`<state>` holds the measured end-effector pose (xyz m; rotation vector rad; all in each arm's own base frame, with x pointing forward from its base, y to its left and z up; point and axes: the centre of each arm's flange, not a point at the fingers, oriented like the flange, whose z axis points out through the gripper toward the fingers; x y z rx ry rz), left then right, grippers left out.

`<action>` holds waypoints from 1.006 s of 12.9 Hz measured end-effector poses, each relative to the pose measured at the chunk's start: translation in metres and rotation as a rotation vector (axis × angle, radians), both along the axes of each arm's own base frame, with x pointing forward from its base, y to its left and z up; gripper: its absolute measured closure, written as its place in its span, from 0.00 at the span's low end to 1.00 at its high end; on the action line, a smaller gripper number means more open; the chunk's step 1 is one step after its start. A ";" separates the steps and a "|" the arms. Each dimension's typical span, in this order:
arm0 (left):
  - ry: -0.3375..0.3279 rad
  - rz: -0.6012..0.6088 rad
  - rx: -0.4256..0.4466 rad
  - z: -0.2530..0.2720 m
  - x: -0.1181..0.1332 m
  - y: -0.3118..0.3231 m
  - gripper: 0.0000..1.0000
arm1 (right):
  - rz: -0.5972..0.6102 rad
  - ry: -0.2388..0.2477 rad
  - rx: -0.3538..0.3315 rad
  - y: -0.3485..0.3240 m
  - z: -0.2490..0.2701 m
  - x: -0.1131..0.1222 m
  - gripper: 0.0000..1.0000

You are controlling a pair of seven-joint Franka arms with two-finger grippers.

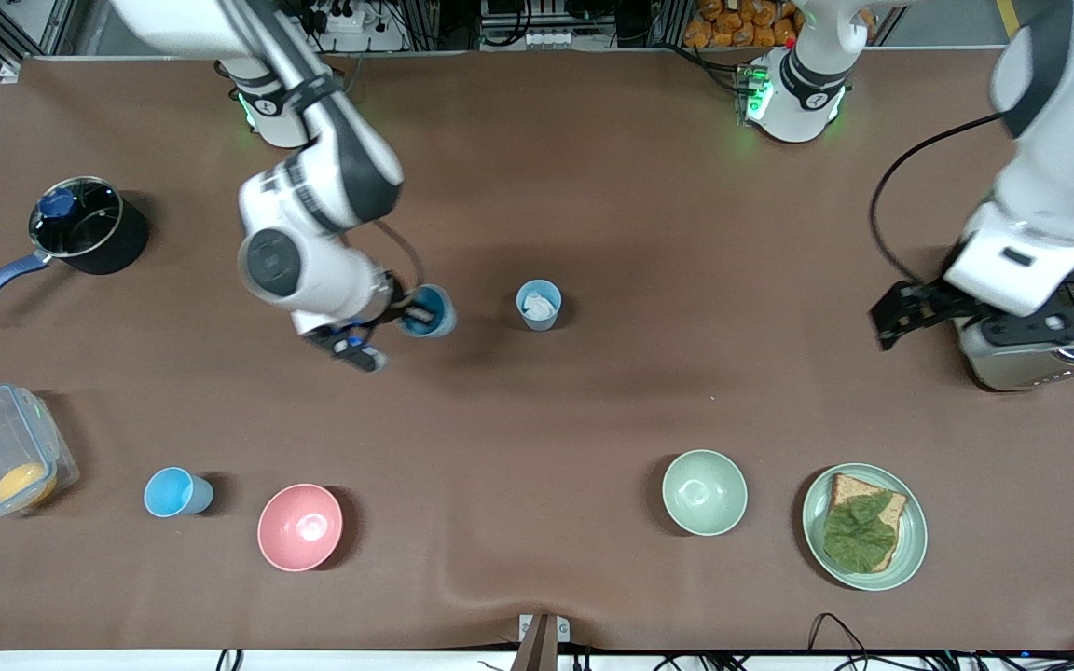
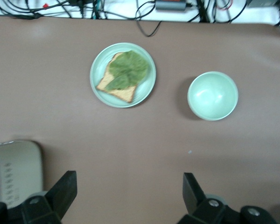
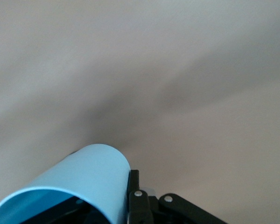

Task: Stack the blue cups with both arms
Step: 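Lower the held blue cup into the tissue cup with the right gripper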

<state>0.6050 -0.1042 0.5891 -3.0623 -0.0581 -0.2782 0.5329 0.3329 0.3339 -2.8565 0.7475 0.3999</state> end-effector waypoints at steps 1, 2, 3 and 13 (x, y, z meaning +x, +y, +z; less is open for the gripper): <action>0.023 -0.013 0.011 0.007 -0.003 0.008 0.00 | -0.011 -0.004 0.006 0.024 0.000 -0.012 0.96; 0.043 -0.030 0.021 0.014 -0.006 0.015 0.00 | -0.020 -0.014 0.008 0.044 -0.001 -0.023 0.96; 0.058 -0.044 0.027 0.020 -0.009 0.022 0.00 | -0.029 -0.028 0.011 0.062 -0.005 -0.032 0.96; 0.080 -0.113 0.052 0.060 -0.034 0.045 0.00 | -0.035 -0.068 0.009 0.115 -0.056 -0.055 0.96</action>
